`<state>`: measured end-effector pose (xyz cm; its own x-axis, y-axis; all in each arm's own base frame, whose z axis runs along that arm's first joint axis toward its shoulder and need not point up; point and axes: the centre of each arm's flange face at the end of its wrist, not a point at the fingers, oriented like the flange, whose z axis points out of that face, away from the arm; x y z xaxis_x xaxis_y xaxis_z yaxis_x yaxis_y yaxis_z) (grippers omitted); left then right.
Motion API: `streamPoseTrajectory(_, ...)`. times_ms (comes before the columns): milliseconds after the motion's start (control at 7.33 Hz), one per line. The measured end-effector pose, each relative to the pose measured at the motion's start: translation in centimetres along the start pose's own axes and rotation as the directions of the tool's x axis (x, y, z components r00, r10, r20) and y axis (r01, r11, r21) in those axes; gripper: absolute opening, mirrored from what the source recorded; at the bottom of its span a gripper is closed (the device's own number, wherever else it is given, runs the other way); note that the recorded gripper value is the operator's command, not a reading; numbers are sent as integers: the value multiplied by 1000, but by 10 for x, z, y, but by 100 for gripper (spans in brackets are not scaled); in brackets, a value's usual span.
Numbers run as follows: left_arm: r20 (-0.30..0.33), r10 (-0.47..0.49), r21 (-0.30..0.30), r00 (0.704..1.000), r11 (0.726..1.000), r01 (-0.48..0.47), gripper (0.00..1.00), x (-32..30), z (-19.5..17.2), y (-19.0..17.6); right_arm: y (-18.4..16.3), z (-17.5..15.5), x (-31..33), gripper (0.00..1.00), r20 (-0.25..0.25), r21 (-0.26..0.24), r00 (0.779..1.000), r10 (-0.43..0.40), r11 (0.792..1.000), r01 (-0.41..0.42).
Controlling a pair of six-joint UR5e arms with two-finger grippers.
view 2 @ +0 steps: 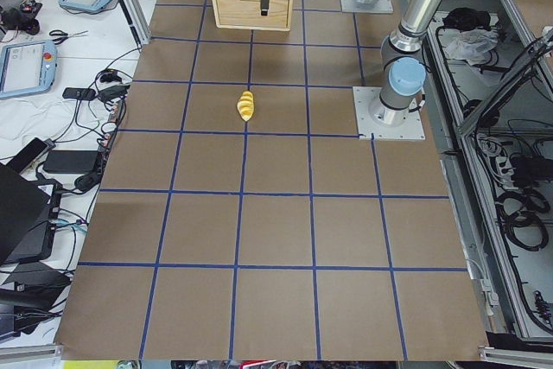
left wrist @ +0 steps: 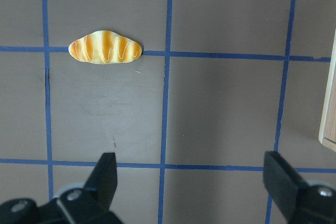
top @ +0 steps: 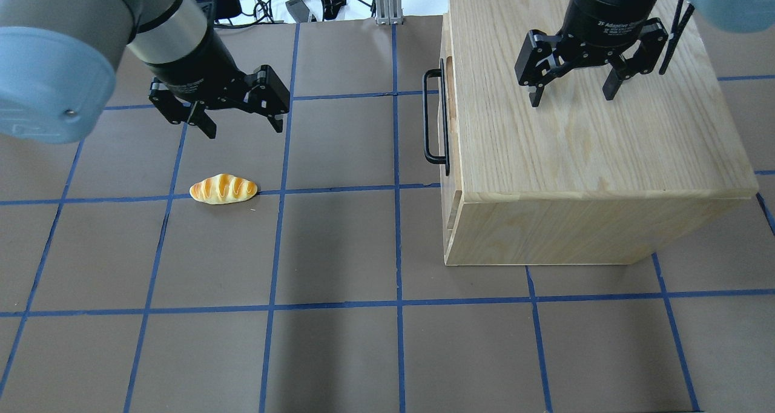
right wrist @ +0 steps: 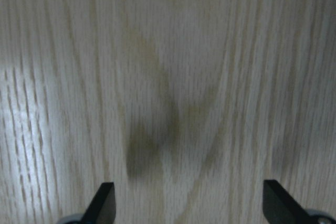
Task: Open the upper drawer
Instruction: 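Move the left gripper toward the black drawer handle on the cabinet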
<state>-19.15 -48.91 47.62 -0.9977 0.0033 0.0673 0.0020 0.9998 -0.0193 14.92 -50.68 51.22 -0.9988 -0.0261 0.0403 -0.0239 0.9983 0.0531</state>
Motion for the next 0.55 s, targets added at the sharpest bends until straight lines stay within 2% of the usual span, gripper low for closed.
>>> streamPoseTrajectory(136, -15, 24, -13, 1000, 1000, -24, 100, 29, 18, -8, 0, 0, 0, 100, 0, 0, 1000, 0, 1000, 0)
streamPoseTrajectory(545, -159, 91, 7, 983, 996, -91, 100, 116, 56, -22, 0, 0, 0, 100, 0, 0, 1000, 0, 1000, 0)
